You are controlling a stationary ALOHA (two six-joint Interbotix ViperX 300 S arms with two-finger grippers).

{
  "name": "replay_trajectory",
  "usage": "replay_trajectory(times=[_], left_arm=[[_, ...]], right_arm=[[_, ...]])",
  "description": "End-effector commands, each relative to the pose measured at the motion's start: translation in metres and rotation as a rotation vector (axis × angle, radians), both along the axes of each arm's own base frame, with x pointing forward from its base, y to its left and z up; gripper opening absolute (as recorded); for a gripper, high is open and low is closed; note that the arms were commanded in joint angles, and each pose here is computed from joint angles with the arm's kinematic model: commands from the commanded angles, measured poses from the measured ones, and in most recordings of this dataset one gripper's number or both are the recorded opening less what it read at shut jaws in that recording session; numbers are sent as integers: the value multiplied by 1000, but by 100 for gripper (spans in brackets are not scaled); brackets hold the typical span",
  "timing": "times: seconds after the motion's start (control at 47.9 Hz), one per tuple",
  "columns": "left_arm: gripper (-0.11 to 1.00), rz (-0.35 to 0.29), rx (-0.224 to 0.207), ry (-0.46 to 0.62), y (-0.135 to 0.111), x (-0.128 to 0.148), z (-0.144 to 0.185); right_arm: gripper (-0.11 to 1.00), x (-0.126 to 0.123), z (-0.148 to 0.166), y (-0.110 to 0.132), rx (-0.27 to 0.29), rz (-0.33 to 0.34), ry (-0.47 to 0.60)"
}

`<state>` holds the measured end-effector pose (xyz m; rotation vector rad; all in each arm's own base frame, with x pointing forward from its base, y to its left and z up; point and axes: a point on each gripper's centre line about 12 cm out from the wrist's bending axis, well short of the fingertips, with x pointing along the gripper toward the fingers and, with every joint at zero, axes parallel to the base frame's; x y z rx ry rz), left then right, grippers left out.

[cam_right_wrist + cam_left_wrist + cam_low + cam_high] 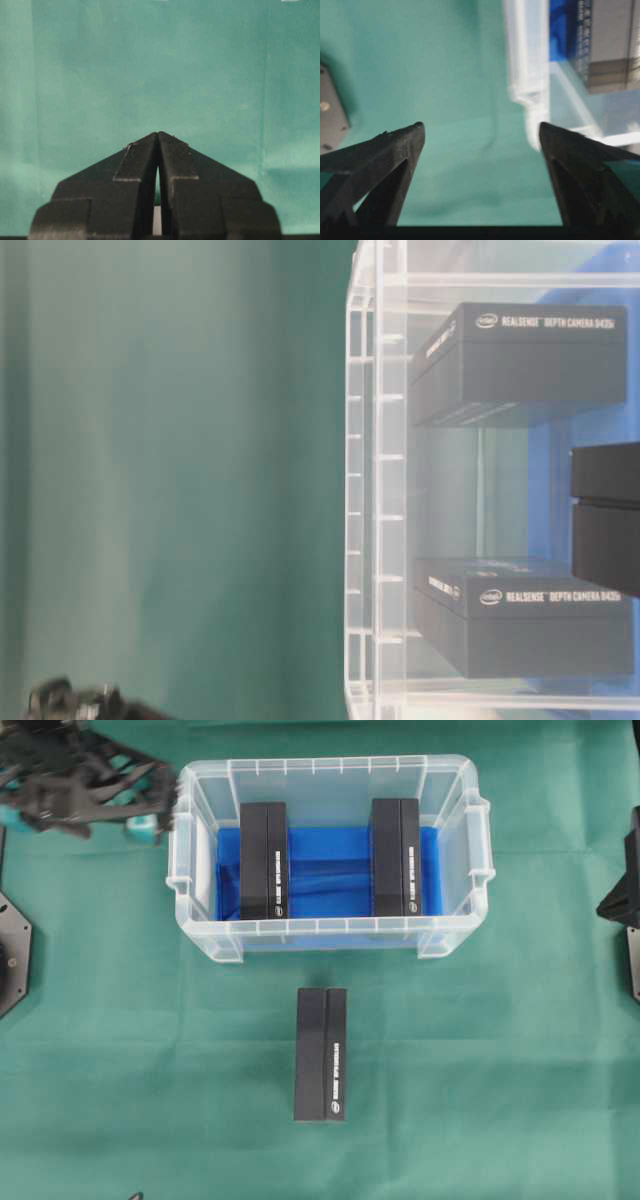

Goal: Take the box out of the case with the left arm.
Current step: 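Move the left gripper over the left black box in the case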

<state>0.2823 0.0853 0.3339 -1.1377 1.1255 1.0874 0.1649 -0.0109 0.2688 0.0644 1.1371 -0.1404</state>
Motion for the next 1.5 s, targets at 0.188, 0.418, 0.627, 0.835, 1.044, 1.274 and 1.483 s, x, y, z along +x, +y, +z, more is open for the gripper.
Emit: replay_trajectory(times=[0.188, 0.418, 0.627, 0.835, 1.044, 1.274, 1.483], left_arm=[[98, -15, 20, -61, 12, 54, 17], [98, -35, 25, -80, 17, 98, 18], [98, -31, 23, -86, 19, 120, 13], [98, -18, 16, -69, 20, 121, 11], [98, -11, 12, -60, 19, 119, 9], [98, -12, 12, -55, 19, 119, 7], [98, -12, 11, -49, 18, 118, 5]], right_arm=[[7, 3, 9, 0, -1, -5, -20], [7, -2, 8, -1, 1, -10, 10], [7, -5, 10, 0, 0, -8, 15], [7, -6, 11, -1, -1, -8, 7], [7, -6, 11, -1, -1, -6, 7], [7, -6, 11, -1, -1, -6, 7], [7, -6, 11, 0, -1, -6, 7]])
